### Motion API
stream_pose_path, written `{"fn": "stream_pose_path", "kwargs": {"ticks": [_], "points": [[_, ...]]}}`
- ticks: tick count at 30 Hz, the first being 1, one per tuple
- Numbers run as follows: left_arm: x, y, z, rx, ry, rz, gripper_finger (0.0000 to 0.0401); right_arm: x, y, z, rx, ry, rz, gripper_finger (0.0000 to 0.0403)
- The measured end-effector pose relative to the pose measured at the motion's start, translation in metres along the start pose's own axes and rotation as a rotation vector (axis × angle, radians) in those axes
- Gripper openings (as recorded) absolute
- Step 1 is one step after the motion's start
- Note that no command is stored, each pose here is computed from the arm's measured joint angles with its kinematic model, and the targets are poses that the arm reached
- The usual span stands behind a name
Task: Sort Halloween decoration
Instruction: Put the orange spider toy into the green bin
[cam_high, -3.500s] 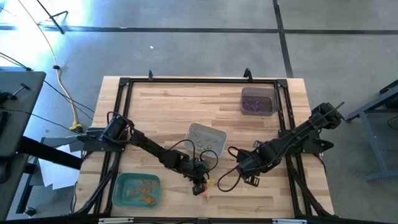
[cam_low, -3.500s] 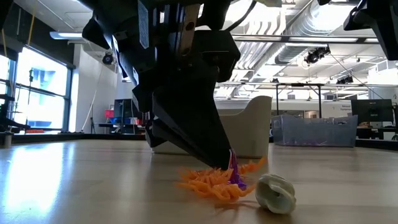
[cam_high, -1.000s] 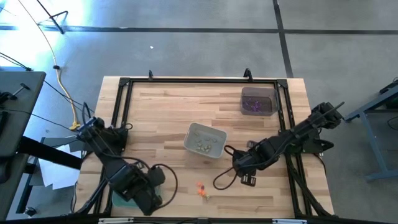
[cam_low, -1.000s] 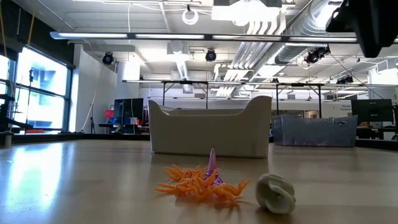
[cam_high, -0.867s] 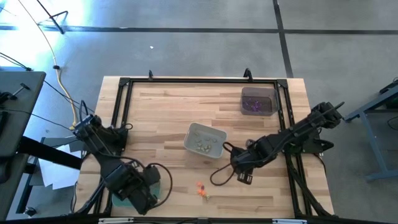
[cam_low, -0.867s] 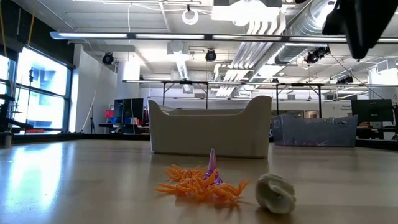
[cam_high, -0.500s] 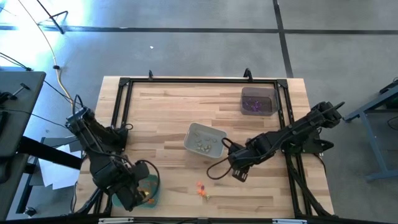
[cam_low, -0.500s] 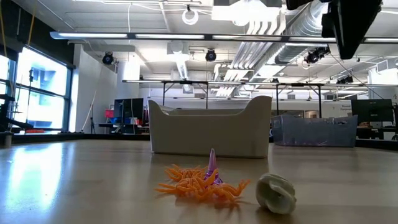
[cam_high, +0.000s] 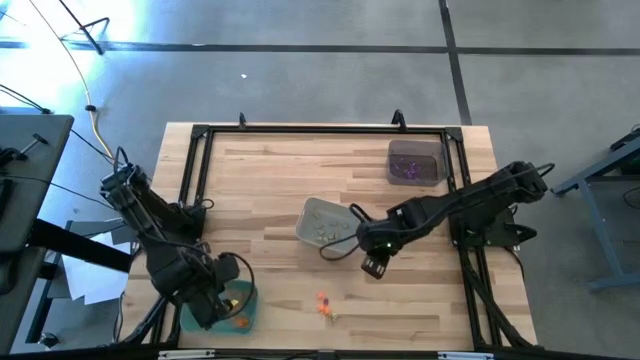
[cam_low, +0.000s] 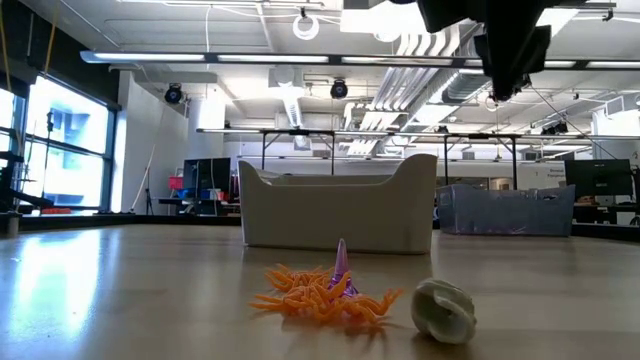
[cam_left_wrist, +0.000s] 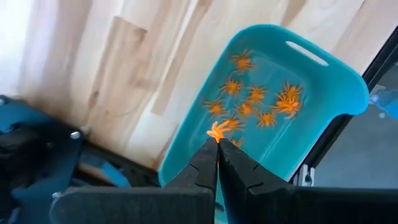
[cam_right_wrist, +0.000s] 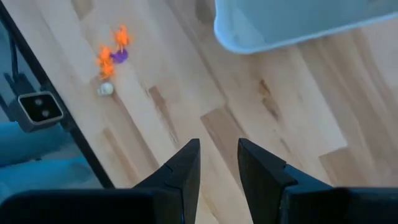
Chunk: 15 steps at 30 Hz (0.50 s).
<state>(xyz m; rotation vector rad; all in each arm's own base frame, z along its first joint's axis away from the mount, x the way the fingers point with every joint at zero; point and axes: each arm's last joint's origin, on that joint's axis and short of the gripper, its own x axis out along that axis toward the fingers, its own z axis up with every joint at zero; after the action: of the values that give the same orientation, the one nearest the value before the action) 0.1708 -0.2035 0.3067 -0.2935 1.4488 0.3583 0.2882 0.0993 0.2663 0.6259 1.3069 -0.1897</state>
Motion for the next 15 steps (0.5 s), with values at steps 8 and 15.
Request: {"fn": "stream_pose_path", "kwargs": {"ticks": [8, 15], "points": [[0.032, -0.014, 0.000, -0.006, -0.031, -0.114, 0.0000, -0.003, -0.008, 0.019, -0.024, -0.077, 0.027, 0.0100], [0.063, -0.019, -0.002, -0.042, -0.048, -0.176, 0.0000, -0.004, -0.010, 0.027, -0.034, -0.113, 0.047, 0.0100]]}}
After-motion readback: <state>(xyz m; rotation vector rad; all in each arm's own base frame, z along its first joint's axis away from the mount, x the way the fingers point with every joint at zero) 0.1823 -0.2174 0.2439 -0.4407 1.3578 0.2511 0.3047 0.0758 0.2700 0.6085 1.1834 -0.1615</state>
